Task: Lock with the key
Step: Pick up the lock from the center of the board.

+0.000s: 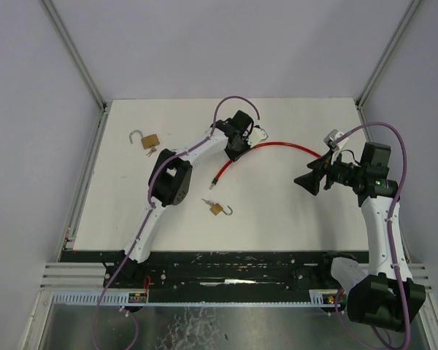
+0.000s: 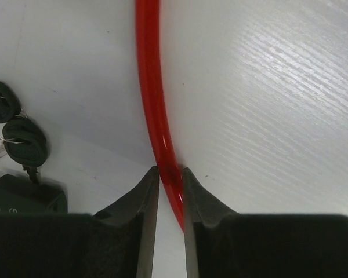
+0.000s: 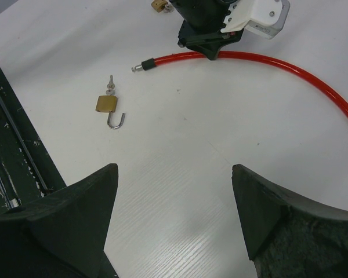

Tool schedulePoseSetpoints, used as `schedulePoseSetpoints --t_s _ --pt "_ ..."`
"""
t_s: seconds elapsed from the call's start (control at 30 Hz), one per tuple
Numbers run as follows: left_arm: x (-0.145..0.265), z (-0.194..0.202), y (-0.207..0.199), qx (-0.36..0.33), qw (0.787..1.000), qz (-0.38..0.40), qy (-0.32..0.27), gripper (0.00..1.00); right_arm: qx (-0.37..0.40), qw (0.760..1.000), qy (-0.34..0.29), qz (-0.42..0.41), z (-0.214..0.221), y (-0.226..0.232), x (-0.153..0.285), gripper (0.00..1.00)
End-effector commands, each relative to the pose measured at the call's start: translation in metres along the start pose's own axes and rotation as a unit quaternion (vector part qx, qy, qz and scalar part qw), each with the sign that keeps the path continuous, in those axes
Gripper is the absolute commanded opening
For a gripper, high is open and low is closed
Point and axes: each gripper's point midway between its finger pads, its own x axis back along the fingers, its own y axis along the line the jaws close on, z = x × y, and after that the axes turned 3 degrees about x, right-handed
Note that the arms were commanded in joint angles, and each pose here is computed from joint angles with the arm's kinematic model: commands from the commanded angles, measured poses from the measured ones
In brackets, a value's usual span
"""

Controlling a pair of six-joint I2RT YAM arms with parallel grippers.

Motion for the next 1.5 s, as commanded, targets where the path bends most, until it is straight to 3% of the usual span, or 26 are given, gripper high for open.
schedulePoseSetpoints --t_s 0.0,0.17,0.5,0.7,1.2,1.33,1.47 --pt "-0.01 0.014 -0.004 0.001 1.0 0.003 0.029 0.12 0.022 1.0 -0.013 0.001 -0.009 0.001 0.003 0.85" --pt "-0.003 0.003 -0.003 -0.005 1.0 -0.002 0.015 0.0 0.021 1.0 -0.013 0.001 -0.008 0.001 0.003 0.85" --pt "0.044 -0.036 0.027 -0.019 0.988 -0.131 -0.085 0.0 0.02 1.0 -0.013 0.0 -0.008 0.001 0.002 0.85" --pt "0.09 -0.057 0.042 -0.024 0.96 -0.221 -0.168 0.0 0.02 1.0 -0.011 0.001 -0.007 0.0 0.002 0.85" --pt "0.164 -0.08 0.029 -0.079 0.897 -0.312 -0.303 0.0 0.032 0.999 -0.009 0.008 -0.005 -0.01 -0.001 0.85" --pt "0.174 -0.084 0.017 -0.1 0.885 -0.316 -0.327 0.0 0.075 0.997 -0.007 0.02 -0.007 -0.03 -0.007 0.85" --pt "0.189 -0.085 0.011 -0.109 0.869 -0.327 -0.355 0.0 0.199 0.979 -0.012 0.035 -0.023 -0.057 -0.01 0.9"
